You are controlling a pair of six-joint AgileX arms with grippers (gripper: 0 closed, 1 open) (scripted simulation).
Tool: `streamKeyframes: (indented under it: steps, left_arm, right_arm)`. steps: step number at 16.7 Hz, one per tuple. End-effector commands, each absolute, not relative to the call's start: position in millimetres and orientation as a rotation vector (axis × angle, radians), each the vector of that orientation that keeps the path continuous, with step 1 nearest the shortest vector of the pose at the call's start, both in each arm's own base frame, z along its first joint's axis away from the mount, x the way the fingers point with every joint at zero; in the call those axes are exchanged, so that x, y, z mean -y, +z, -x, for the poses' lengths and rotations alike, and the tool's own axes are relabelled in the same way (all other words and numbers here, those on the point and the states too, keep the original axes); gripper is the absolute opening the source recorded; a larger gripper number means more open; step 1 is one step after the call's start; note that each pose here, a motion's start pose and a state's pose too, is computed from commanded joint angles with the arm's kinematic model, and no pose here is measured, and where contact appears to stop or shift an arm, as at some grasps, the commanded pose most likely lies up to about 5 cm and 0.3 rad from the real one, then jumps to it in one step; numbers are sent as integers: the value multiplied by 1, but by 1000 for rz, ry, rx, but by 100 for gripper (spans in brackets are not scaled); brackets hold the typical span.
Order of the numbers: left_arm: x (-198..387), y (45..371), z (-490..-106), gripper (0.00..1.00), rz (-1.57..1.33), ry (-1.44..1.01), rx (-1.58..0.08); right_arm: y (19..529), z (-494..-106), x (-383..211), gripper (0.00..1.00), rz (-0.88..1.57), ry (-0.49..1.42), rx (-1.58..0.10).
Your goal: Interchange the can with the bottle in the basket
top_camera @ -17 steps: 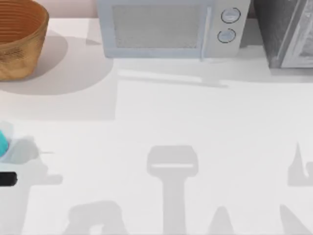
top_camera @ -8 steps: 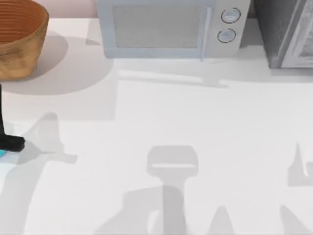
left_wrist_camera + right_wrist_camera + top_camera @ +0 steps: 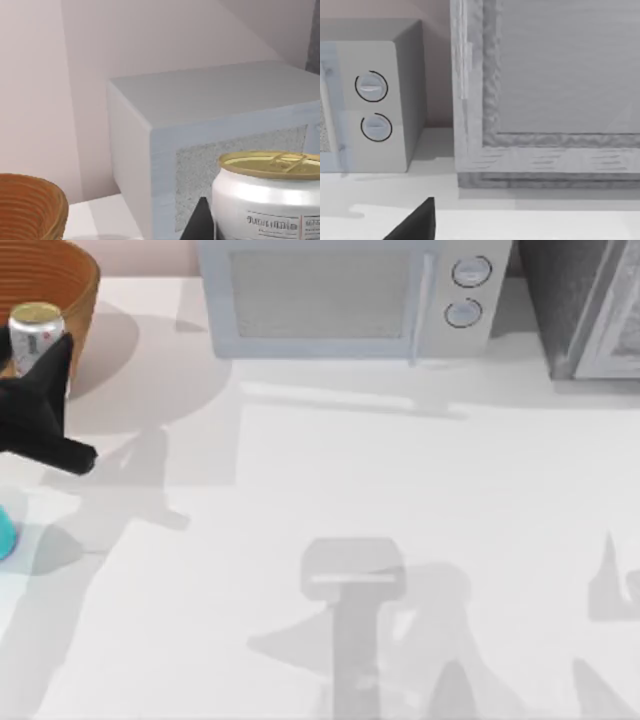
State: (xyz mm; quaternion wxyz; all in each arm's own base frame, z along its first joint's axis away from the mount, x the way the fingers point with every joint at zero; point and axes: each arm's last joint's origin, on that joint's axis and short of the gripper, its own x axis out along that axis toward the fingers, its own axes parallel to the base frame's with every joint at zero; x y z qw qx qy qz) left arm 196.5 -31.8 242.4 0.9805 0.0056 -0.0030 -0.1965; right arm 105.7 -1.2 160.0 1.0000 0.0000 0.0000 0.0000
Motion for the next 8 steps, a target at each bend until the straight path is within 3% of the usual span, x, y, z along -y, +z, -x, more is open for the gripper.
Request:
streamKeyframes:
  steps: [8]
  left_arm:
    - [55,239,-254,0,-8,-577,-2]
  right_arm:
    - [160,-106,1,100,0,0,0]
